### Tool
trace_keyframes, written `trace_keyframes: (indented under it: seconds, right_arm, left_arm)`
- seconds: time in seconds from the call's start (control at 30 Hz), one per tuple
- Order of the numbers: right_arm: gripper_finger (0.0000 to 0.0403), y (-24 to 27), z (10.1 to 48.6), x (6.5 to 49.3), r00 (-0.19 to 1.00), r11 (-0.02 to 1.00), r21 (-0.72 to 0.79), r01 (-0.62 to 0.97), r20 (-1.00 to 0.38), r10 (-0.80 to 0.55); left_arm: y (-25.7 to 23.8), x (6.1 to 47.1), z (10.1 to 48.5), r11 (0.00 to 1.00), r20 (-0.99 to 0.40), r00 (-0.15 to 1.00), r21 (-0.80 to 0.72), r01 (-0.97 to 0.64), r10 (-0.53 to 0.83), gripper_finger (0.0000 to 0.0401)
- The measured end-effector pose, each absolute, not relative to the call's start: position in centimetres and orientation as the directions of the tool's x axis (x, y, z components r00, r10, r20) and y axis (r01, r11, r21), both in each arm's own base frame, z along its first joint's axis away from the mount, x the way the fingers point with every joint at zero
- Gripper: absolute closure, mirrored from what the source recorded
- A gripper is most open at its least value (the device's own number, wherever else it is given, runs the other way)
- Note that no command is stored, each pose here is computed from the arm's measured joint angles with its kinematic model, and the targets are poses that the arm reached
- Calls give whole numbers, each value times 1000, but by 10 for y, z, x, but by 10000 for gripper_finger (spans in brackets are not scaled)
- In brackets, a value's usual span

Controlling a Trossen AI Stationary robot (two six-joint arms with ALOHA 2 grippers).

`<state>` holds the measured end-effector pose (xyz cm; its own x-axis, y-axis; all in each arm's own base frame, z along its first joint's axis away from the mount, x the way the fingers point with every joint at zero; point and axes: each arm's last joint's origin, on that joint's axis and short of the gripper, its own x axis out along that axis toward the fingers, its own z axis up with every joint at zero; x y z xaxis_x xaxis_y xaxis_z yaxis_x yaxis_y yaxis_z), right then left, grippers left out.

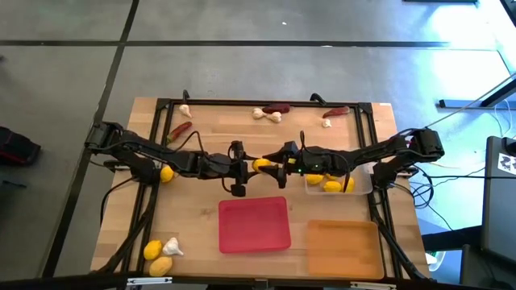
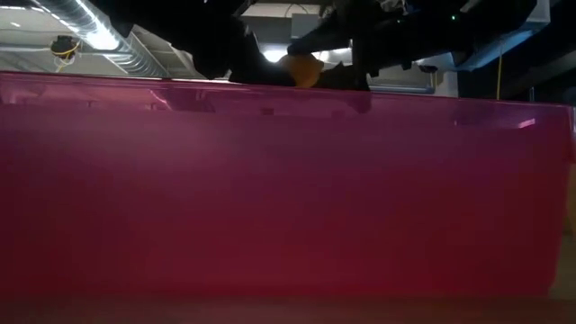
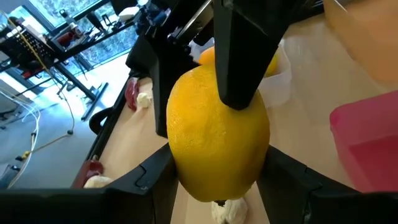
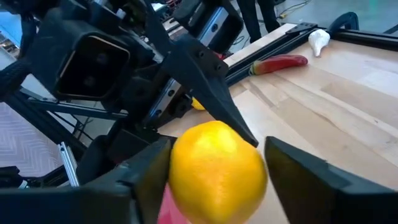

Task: Sort produce into baskets
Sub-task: Put the yellow lemon into the transparent bin

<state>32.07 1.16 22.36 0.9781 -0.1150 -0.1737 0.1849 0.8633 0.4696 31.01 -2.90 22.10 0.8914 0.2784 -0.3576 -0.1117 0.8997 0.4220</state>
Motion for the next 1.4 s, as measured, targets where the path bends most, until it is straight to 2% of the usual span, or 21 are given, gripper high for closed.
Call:
trace_keyframes:
  seconds: [0.17,0.27,0.4,0.6,0.73,1.13,1.4]
  right_arm:
    - [241,12,223,321,977,868,459,187,-176,-117]
    - [267,11,223,321,977,870,455,191,-177,-122]
    - [261,11,223,321,977,873,448,191,-177,-123]
    - [255,10,222,320,973,886,416,203,-188,-135]
    - [257,10,227,317,973,899,387,204,-185,-141]
    - [250,8,258,270,924,929,259,266,-343,-169]
    - [249,7,274,223,874,932,259,255,-475,-107]
  left_arm:
    - [-27,310,220,903,-363,889,414,-117,281,221]
    - [-26,310,220,906,-363,888,405,-122,282,220]
    - [-25,310,220,912,-366,886,388,-132,283,214]
    - [-21,310,221,919,-365,885,365,-150,290,163]
    - [-22,310,222,916,-361,886,372,-149,291,144]
    - [-29,280,251,935,-387,884,328,-133,262,139]
    - [-30,271,252,946,-429,865,292,-139,259,139]
